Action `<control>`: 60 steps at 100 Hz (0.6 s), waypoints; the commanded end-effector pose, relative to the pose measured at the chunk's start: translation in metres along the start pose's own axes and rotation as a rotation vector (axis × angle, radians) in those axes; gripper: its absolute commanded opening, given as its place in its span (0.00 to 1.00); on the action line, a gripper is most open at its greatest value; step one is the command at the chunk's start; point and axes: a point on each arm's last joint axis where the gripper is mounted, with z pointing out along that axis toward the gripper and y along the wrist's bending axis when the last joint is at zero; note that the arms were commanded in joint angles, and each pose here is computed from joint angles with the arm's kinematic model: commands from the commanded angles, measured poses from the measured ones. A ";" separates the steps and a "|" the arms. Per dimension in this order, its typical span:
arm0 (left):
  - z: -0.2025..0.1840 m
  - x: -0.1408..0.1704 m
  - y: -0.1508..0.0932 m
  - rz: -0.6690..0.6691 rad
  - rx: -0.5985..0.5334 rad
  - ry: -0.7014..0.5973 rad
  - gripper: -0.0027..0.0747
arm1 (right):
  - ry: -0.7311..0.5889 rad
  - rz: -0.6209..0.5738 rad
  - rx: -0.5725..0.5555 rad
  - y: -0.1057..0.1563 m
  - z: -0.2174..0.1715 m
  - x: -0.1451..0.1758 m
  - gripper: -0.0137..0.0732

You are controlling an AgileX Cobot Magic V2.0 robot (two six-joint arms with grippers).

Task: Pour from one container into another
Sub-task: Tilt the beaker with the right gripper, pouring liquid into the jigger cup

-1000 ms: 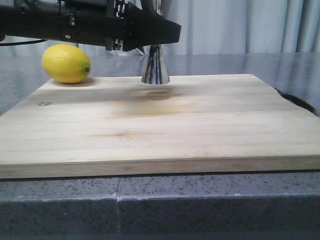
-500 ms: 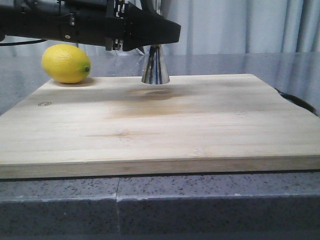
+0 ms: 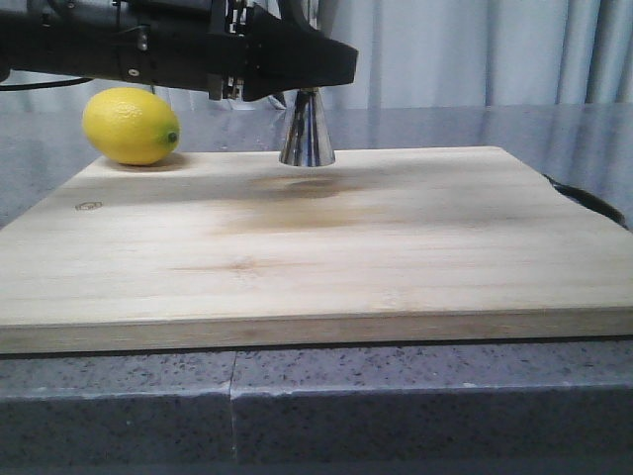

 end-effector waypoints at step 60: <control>-0.002 -0.037 -0.009 0.033 0.045 -0.155 0.32 | -0.057 -0.198 0.151 -0.023 -0.019 -0.012 0.47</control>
